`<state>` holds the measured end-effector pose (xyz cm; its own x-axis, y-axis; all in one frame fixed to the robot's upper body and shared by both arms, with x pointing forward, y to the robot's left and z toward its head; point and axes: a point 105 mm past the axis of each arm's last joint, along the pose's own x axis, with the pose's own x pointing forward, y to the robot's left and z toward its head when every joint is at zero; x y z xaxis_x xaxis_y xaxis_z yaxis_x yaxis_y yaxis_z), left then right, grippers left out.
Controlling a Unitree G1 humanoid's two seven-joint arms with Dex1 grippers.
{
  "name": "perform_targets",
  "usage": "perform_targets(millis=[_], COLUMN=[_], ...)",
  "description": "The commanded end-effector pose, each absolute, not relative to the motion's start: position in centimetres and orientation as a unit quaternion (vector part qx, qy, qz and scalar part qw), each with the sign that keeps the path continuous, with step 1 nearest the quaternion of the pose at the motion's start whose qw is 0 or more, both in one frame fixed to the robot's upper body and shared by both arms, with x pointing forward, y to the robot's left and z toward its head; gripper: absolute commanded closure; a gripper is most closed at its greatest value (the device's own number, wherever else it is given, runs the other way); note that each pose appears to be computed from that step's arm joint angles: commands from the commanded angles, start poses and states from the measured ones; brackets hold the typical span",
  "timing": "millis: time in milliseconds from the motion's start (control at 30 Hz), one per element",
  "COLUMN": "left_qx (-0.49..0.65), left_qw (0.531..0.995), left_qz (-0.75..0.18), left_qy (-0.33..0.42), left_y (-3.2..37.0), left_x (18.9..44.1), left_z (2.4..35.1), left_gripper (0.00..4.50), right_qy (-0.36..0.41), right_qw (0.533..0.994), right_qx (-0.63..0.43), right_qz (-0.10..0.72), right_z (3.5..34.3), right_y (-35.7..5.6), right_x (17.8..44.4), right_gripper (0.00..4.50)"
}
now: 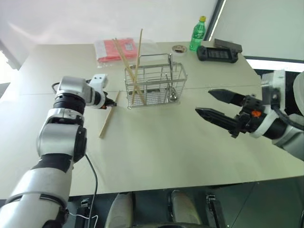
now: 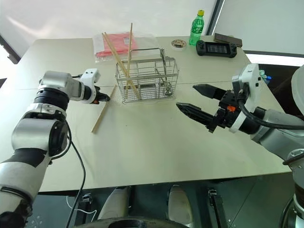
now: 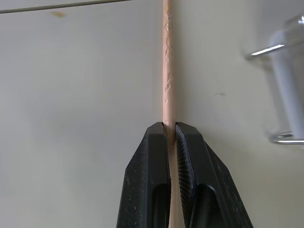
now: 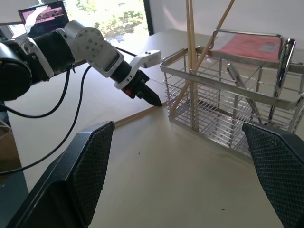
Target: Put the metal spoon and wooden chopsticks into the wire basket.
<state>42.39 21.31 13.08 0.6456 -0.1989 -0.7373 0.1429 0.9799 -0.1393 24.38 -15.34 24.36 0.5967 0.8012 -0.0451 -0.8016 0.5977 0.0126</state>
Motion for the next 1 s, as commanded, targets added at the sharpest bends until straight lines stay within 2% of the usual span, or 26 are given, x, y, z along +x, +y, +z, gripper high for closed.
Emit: perform_targets(millis=[33, 133, 233, 300, 400, 500, 600, 700, 833, 900, 1000], left_qx=[-0.051, -0.067, -0.125, -0.169, -0.200, -0.173, -0.156, -0.138, -0.127, -0.111, -0.105], left_qw=[0.928, 0.959, 0.982, 0.977, 0.947, 0.924, 0.907, 0.890, 0.887, 0.890, 0.892], left_qz=[-0.046, -0.047, -0.088, -0.133, -0.197, -0.247, -0.295, -0.352, -0.373, -0.380, -0.380], left_qy=[0.366, 0.271, 0.115, 0.004, -0.154, -0.233, -0.257, -0.255, -0.240, -0.228, -0.220], left_y=[24.7, 25.9, 25.9, 25.3, 23.8, 20.4, 16.6, 12.3, 9.7, 8.0, 7.2], left_x=[42.6, 43.7, 44.4, 43.9, 41.7, 40.2, 39.7, 39.5, 40.1, 40.6, 41.0], left_z=[15.2, 18.5, 24.5, 29.4, 36.4, 40.0, 41.4, 41.3, 39.8, 37.9, 36.5], left_gripper=[4.48, 4.48, 4.48, 4.48, 4.48, 4.48, 4.48, 4.48, 4.48, 4.48, 4.48], right_qy=[0.007, 0.008, 0.009, 0.008, 0.003, 0.004, 0.005, 0.002, -0.001, -0.007, -0.009], right_qw=[0.887, 0.886, 0.884, 0.884, 0.885, 0.881, 0.879, 0.881, 0.883, 0.888, 0.892], right_qx=[-0.019, -0.019, -0.020, -0.022, -0.022, -0.026, -0.031, -0.033, -0.033, -0.026, -0.024], right_qz=[0.460, 0.462, 0.467, 0.467, 0.466, 0.472, 0.475, 0.473, 0.468, 0.459, 0.451], right_z=[25.4, 25.4, 25.5, 25.6, 26.0, 26.2, 26.3, 26.5, 26.5, 26.7, 26.6], right_y=[-15.3, -15.3, -15.2, -15.3, -15.3, -15.1, -15.1, -15.1, -15.1, -15.3, -15.4], right_x=[23.7, 23.6, 23.5, 23.5, 23.7, 23.7, 23.7, 23.9, 23.9, 23.9, 23.8], right_gripper=[0.00, 0.00, 0.00, 0.00, 0.00, 0.00, 0.00, 0.00, 0.00, 0.00, 0.00])
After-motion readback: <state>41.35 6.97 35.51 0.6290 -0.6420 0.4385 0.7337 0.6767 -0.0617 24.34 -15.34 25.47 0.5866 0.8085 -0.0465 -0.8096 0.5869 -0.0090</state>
